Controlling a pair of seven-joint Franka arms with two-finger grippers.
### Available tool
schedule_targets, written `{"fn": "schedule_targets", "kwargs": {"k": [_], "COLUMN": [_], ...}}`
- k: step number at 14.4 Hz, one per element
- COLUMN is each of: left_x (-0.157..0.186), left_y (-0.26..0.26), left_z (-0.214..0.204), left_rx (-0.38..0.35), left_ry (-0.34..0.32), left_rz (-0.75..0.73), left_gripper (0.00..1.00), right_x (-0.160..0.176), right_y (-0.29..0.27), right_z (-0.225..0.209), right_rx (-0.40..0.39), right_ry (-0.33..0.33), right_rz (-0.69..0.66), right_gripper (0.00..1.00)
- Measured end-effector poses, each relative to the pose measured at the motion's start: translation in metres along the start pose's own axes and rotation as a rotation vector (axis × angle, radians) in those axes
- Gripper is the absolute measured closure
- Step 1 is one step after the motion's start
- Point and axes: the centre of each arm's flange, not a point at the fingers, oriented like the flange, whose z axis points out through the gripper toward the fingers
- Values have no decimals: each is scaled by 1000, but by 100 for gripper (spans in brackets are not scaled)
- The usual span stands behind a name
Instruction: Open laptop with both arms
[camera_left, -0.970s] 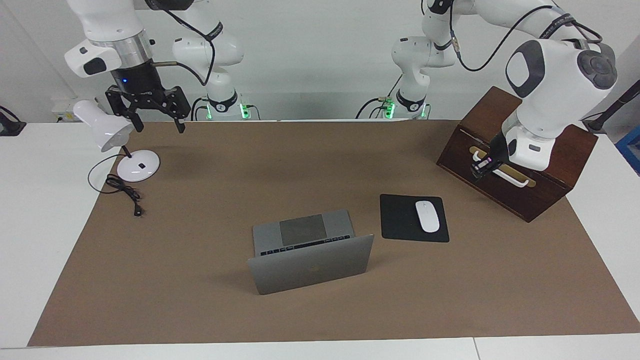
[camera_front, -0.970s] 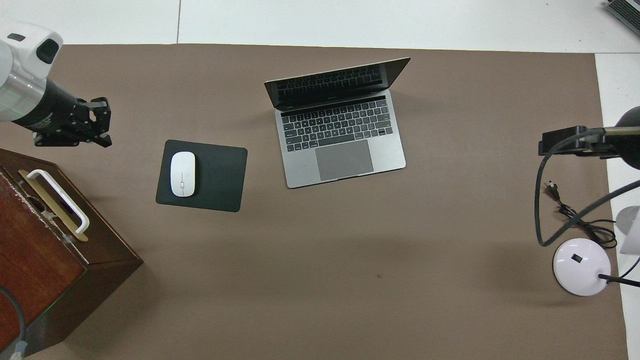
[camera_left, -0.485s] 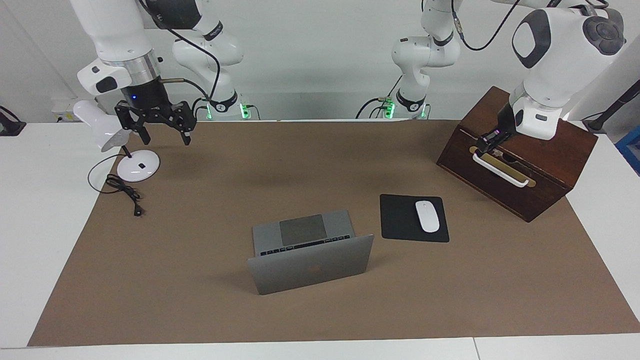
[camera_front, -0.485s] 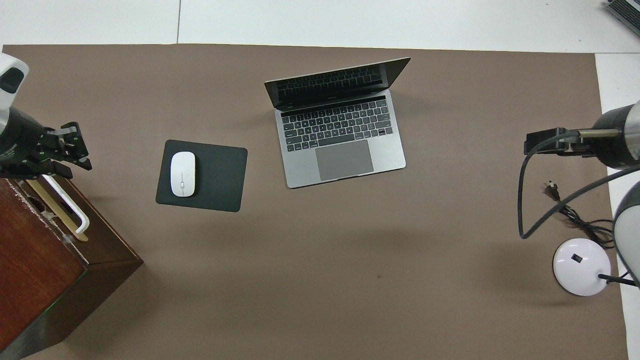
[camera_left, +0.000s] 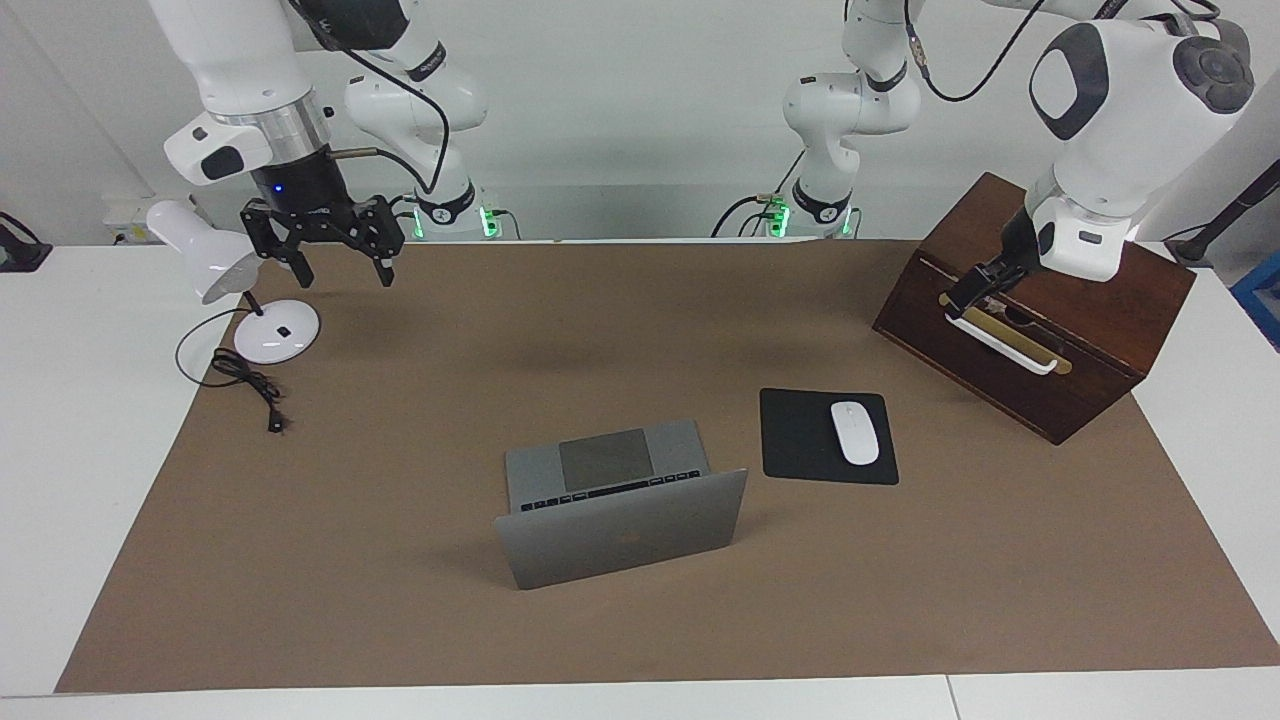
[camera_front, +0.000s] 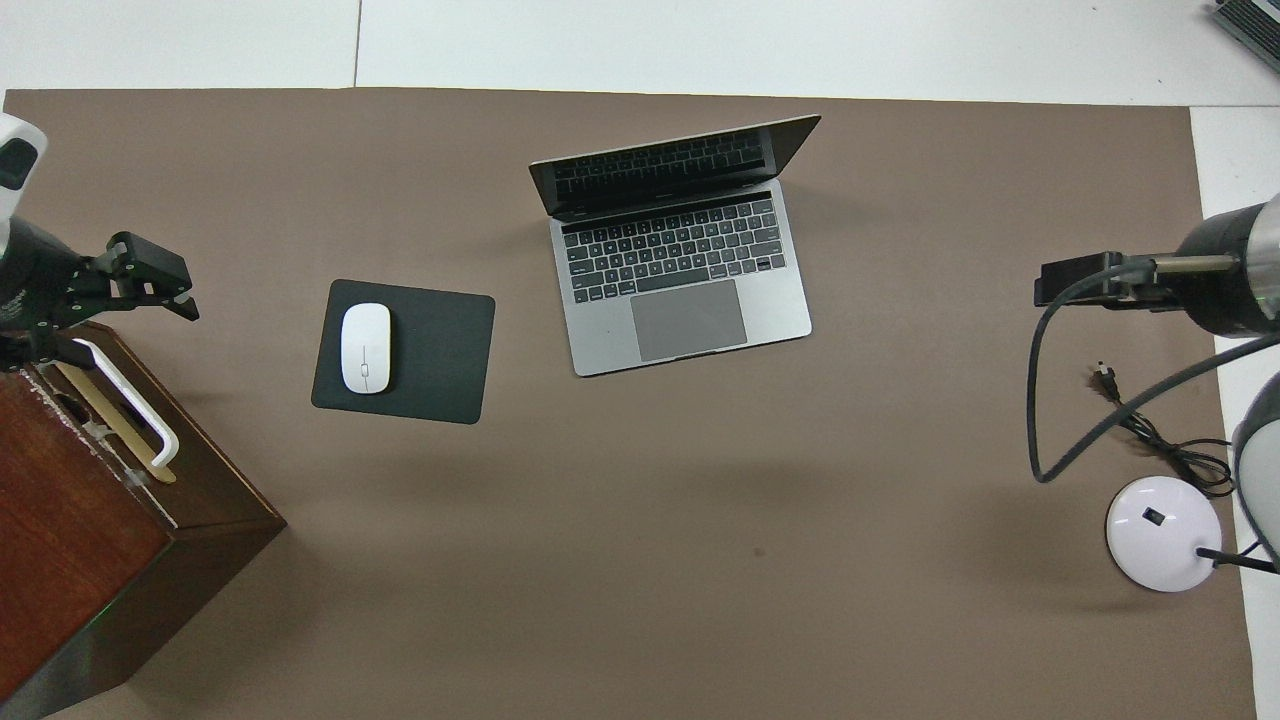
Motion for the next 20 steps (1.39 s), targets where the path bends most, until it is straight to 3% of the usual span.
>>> {"fn": "schedule_targets", "kwargs": {"k": [4, 10, 20], "left_x": [-14, -10, -11], "left_y": [-6, -15, -12], "left_z": [-21, -31, -33], "left_rx": [-16, -29, -30], "left_ry": [36, 89, 101], "left_rz": [147, 313, 351], "left_gripper": [0, 0, 0], "right_x": [-12, -19, -18], "right_y": [5, 14, 27], "right_z": [3, 3, 1], "right_rx": [-14, -19, -27], "right_ry": [-107, -173, -171], "right_rz": [-12, -37, -37], "right_gripper": [0, 0, 0]}}
